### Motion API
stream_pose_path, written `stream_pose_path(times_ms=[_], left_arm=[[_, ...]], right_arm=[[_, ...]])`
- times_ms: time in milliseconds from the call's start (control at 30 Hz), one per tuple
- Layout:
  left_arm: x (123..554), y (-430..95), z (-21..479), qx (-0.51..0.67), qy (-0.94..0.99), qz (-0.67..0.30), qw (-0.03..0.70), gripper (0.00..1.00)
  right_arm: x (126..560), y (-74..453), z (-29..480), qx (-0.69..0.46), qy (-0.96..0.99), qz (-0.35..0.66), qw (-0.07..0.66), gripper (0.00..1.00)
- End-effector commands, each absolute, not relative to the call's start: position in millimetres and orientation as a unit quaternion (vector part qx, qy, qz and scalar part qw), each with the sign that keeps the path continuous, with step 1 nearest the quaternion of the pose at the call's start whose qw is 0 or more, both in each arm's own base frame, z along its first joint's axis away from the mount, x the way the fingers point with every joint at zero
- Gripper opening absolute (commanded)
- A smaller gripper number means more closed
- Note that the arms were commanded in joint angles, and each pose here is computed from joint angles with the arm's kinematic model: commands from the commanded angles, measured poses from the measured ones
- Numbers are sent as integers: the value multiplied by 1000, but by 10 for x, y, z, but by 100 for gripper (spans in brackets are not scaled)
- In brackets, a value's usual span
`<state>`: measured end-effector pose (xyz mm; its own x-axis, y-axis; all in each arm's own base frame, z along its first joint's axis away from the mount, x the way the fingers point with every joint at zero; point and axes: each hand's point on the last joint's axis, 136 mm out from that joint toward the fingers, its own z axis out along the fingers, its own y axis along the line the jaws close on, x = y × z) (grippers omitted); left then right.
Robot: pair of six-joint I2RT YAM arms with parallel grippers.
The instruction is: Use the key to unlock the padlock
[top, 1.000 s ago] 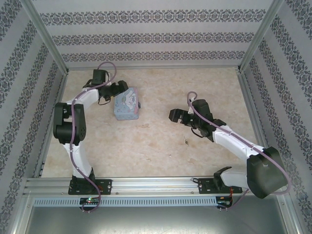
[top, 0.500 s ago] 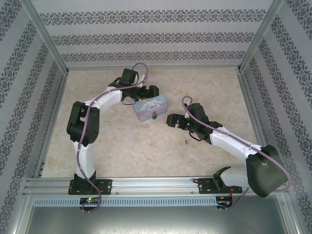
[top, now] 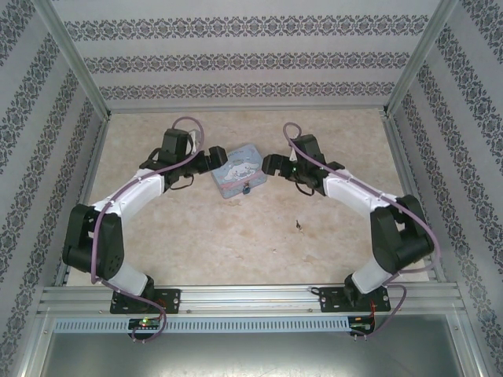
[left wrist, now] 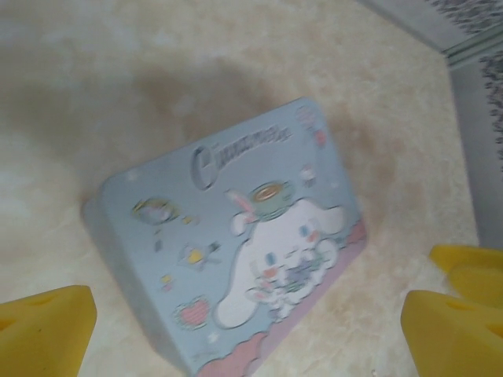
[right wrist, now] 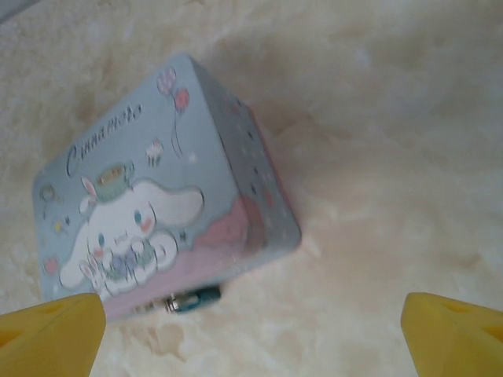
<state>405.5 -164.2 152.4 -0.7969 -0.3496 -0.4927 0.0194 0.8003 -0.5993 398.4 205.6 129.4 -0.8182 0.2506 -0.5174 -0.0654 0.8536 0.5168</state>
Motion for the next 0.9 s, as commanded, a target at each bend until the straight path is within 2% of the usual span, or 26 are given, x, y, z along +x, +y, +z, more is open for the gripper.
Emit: stream_pose_path(times_ms=[0, 367, 867], left_arm=[[4106, -1615, 1430, -132, 889, -310, 310, 100], [4394, -1801, 1266, -163, 876, -352, 285, 100], [4660, -1945, 1218, -154, 884, -358, 260, 100]], right_arm=[[4151, 2153, 1328, 43, 914, 289, 283, 97], [4383, 2474, 1124, 58, 905, 348, 236, 95], [4127, 2875, 1051, 12, 898, 389, 206, 92]])
